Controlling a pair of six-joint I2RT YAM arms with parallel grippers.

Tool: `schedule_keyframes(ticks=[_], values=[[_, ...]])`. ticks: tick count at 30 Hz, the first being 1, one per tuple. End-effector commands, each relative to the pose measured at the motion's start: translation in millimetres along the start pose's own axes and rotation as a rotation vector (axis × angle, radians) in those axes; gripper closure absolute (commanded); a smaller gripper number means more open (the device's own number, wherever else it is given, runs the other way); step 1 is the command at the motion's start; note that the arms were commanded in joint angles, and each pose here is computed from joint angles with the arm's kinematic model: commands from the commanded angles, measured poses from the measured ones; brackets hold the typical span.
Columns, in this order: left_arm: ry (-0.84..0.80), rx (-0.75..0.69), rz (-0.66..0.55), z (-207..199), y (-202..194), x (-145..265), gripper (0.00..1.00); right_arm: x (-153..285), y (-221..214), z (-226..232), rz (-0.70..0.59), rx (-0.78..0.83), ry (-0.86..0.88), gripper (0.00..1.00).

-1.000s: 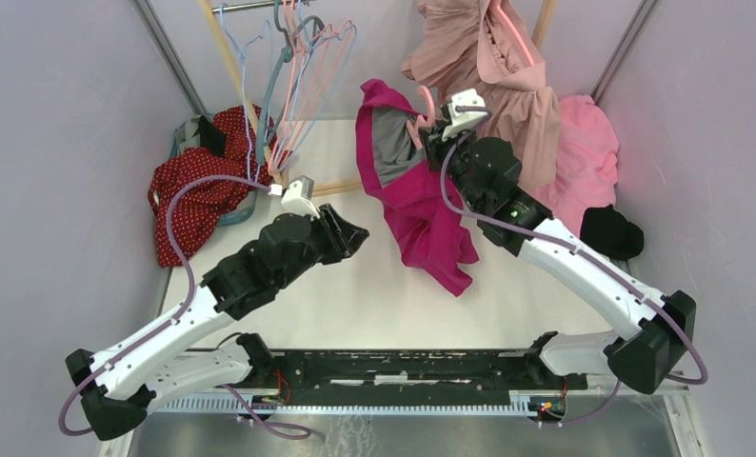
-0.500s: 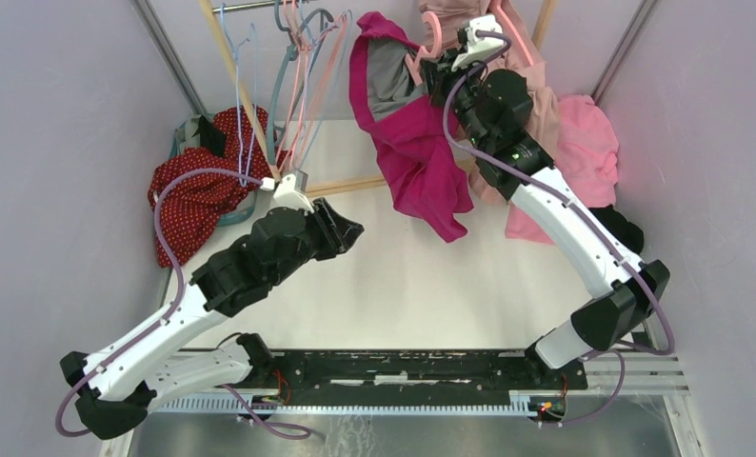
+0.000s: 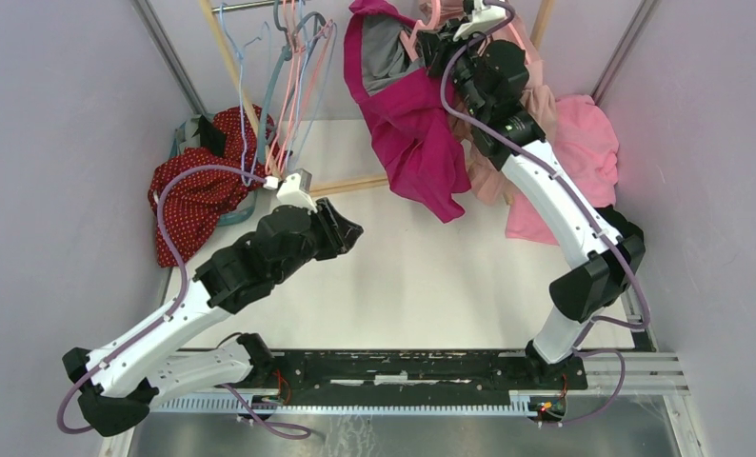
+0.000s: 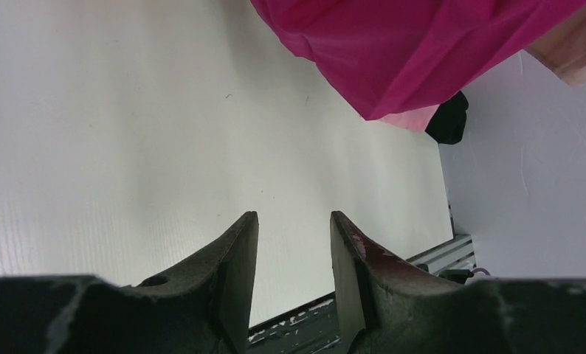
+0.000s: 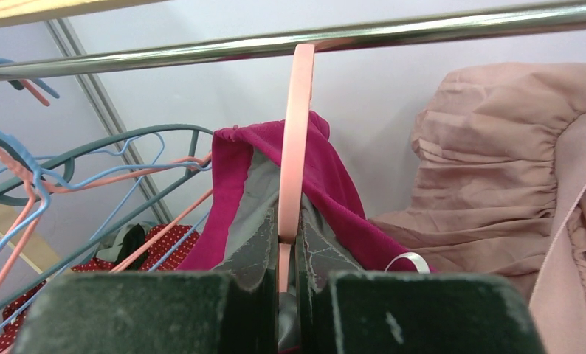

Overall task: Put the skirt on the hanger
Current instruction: Place the hanger at the clothesline.

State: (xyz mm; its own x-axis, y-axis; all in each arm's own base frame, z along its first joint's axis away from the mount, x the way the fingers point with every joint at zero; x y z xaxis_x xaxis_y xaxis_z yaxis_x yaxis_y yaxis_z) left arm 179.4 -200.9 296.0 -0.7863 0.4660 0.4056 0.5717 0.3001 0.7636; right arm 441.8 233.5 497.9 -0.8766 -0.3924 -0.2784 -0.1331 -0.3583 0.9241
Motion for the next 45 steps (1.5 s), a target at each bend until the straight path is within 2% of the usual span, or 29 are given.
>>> schedule_keyframes(ticks=[1, 11, 33, 39, 45], values=[[0.002, -0.03, -0.047, 1, 13, 9, 0.52, 3, 90, 24, -0.294, -0.068, 0.105, 0.99], [0.01, -0.018, -0.009, 10, -5, 4, 0.52, 7, 96, 25, -0.33, -0.087, 0.127, 0.99], [-0.007, -0.02, -0.001, 7, -6, 3, 0.52, 45, 130, 34, -0.404, -0.084, 0.158, 0.99], [-0.011, -0.017, -0.006, 6, -4, 3, 0.52, 39, 148, 39, -0.42, -0.077, 0.168, 0.99], [-0.021, -0.007, -0.014, 4, -1, 6, 0.52, 19, 147, 42, -0.393, -0.077, 0.171, 0.99]])
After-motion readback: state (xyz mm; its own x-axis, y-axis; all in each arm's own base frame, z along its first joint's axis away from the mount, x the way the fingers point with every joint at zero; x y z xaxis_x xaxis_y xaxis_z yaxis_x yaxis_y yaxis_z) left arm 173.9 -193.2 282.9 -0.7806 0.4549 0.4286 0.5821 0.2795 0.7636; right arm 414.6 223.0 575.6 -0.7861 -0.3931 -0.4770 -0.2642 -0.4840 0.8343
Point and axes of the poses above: each gripper's point midway between its finger pads, its own x axis back along the fingers, its own z axis along the line the jaws close on, y = z × x, the point moved 4 cm from there along x, back along the fingers, and after that the axes turned 7 degrees about -x, right-handed, at the moved point
